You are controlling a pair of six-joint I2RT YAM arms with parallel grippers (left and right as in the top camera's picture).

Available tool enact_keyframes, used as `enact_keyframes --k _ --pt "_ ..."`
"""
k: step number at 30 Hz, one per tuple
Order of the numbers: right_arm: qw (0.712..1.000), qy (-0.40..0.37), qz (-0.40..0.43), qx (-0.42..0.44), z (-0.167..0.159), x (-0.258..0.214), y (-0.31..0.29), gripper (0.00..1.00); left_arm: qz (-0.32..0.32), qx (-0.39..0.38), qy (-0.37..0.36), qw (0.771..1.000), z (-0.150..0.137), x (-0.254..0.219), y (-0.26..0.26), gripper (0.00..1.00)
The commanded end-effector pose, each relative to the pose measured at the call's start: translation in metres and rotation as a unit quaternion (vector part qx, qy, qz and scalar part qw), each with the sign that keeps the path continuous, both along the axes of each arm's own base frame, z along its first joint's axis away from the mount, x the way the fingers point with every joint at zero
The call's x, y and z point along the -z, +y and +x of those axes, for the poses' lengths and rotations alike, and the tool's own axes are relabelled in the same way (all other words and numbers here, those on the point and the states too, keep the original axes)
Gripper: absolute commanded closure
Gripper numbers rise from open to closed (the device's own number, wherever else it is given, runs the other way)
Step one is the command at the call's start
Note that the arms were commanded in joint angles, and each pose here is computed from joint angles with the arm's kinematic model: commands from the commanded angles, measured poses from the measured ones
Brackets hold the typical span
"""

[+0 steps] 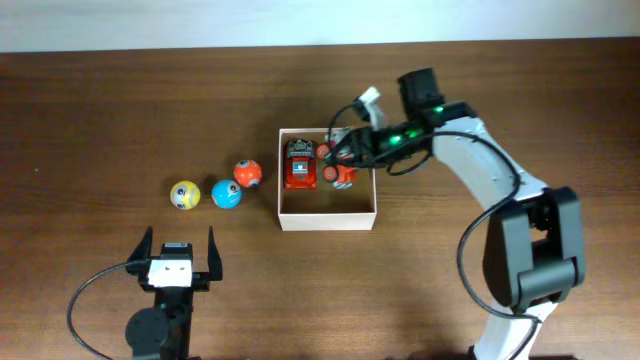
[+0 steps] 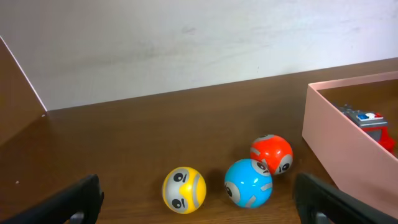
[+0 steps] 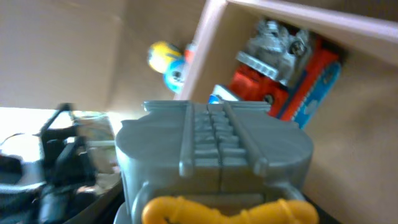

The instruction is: Pack container

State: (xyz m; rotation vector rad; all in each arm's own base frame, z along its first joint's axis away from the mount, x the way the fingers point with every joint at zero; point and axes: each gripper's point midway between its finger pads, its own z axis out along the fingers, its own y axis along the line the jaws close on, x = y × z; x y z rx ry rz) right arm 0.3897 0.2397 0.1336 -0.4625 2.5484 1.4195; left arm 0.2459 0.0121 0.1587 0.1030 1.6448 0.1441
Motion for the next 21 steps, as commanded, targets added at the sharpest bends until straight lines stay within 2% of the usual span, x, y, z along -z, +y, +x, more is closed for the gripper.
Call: enact_keyframes --k 1,10,14,21 --pt "0.992 -0.013 -0.108 0.063 0.011 0.009 0.004 0.43 0.006 0.005 0.0 1.0 0.0 0.001 -0.001 0.01" --pt "0.949 -0.033 -0.254 0.185 0.026 0.036 0.001 0.43 0.006 0.005 0.0 1.0 0.0 0.001 -0.001 0.01" --pt "0.928 -0.06 -0.292 0.225 0.035 0.037 -0.004 0.43 0.006 0.005 0.0 1.0 0.0 0.001 -0.001 0.01" --pt "0.907 -0.098 -0.321 0.254 0.047 0.034 -0.012 0.43 0.006 0.005 0.0 1.0 0.0 0.001 -0.001 0.01"
